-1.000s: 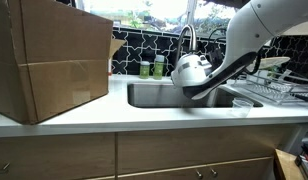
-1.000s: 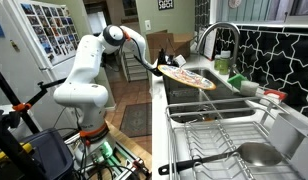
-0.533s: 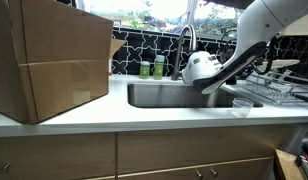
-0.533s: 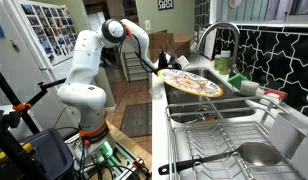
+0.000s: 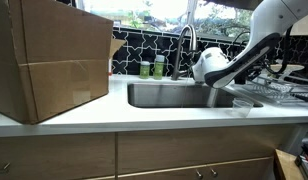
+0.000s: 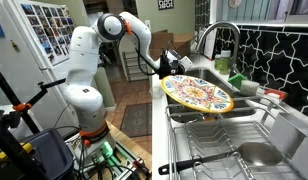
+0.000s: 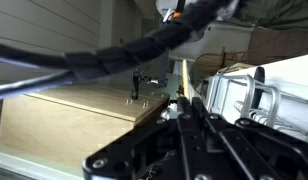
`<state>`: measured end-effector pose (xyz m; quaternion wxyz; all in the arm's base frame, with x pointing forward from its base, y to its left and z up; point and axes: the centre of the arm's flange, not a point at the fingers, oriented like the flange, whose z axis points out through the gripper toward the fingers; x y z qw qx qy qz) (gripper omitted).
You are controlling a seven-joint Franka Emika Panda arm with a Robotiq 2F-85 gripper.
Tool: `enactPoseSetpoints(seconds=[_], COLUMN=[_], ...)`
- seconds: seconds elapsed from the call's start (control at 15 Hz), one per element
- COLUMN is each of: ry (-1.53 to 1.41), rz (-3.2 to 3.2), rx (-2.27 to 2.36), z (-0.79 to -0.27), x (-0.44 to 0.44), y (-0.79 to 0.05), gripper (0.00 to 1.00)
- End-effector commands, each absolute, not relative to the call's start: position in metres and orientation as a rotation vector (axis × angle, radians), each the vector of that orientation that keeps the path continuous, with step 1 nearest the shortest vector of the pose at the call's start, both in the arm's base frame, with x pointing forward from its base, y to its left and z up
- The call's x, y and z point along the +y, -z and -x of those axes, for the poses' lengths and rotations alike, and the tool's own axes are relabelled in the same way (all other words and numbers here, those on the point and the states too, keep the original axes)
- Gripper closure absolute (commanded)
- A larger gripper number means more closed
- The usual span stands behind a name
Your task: Rinse the plate in the sink and put it on the dish rack
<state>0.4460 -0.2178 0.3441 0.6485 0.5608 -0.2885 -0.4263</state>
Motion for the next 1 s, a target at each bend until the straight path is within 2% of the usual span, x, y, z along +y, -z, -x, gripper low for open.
enactPoseSetpoints(seconds=[0.0, 0.93], ry=[0.882, 0.698], rz=[-1.312, -1.417], rx=[-0.645, -0.687], z=[-0.425, -0.38], x=[-0.234, -0.286], y=[-0.351, -0.343], gripper=[0.98, 0.98])
